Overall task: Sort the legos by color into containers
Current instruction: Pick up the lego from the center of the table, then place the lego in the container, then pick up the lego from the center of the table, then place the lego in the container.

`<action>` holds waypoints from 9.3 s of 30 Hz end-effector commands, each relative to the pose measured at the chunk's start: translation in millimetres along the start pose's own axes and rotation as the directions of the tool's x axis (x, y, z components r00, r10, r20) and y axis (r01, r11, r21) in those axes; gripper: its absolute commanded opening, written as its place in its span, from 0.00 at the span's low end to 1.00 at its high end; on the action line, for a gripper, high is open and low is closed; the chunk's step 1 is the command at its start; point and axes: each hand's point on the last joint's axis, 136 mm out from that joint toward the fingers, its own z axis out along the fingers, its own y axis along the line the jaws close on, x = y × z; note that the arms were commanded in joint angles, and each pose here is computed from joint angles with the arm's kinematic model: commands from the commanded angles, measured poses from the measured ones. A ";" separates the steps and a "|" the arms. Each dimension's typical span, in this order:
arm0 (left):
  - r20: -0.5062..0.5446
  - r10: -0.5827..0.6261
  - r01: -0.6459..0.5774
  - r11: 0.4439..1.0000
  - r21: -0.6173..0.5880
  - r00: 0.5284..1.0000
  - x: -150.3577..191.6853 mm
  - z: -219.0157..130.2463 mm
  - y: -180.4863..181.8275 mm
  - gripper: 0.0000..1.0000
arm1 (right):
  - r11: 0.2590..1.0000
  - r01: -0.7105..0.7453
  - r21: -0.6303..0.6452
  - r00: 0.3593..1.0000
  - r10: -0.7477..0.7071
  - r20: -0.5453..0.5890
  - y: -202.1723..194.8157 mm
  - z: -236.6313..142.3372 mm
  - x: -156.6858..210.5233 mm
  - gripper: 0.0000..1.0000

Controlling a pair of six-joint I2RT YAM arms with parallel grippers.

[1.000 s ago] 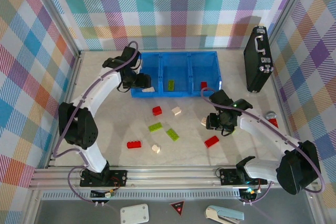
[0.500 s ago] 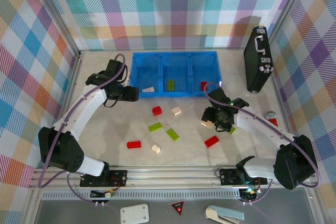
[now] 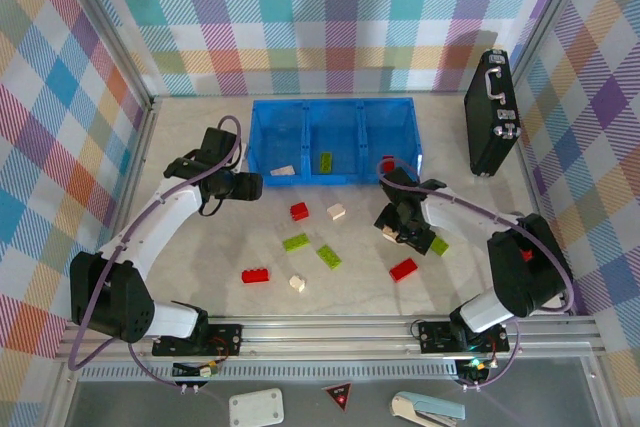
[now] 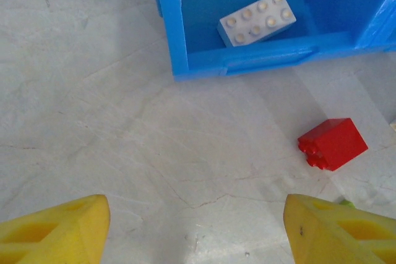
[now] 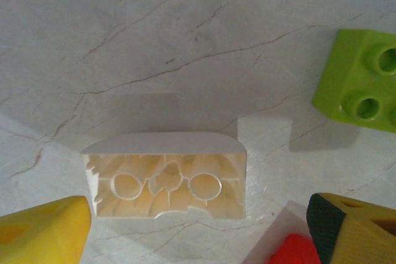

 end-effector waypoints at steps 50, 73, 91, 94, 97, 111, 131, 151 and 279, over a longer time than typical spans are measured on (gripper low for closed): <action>0.005 0.020 -0.020 0.999 -0.032 1.000 -1.6 -1.0 8.2 0.73 | 0.995 0.104 0.011 0.994 -0.103 -0.035 27.6 8.6 -2.6 0.68; 0.088 -0.095 0.099 0.994 -0.038 0.992 -14.8 -14.1 30.1 0.72 | 0.868 0.472 -0.156 0.874 -0.436 0.214 186.7 -59.2 12.3 0.67; 0.184 -0.130 0.146 0.986 -0.077 0.974 -22.5 -33.2 46.8 0.72 | 0.647 0.628 -0.431 0.773 -0.460 0.436 344.3 -77.9 34.1 0.62; 0.184 -0.130 0.146 0.986 -0.080 0.974 -22.0 -32.7 47.3 0.72 | 0.643 0.632 -0.432 0.766 -0.438 0.470 360.5 -74.7 28.3 0.62; 0.187 -0.130 0.148 0.985 -0.086 0.974 -21.8 -33.4 48.4 0.72 | 0.655 0.634 -0.412 0.759 -0.423 0.496 373.9 -65.5 21.2 0.62; 0.205 -0.131 0.150 0.985 -0.082 0.970 -22.2 -37.5 48.3 0.73 | 0.711 0.618 -0.336 0.746 -0.395 0.536 399.1 -34.3 6.8 0.70; 0.185 -0.122 0.132 0.990 -0.045 0.975 -22.0 -34.0 41.0 0.74 | 0.657 0.694 -0.295 0.692 -0.496 0.525 353.2 -106.6 25.2 0.75; 0.138 -0.104 0.109 0.994 -0.029 0.985 -18.1 -24.0 36.8 0.73 | 0.605 0.786 -0.124 0.609 -0.728 0.314 211.9 -102.9 49.2 0.73; 0.111 -0.076 0.081 0.996 -0.041 0.991 -16.4 -17.3 37.8 0.73 | 0.840 0.471 -0.268 0.882 -0.441 0.167 149.4 -55.2 -160.6 0.45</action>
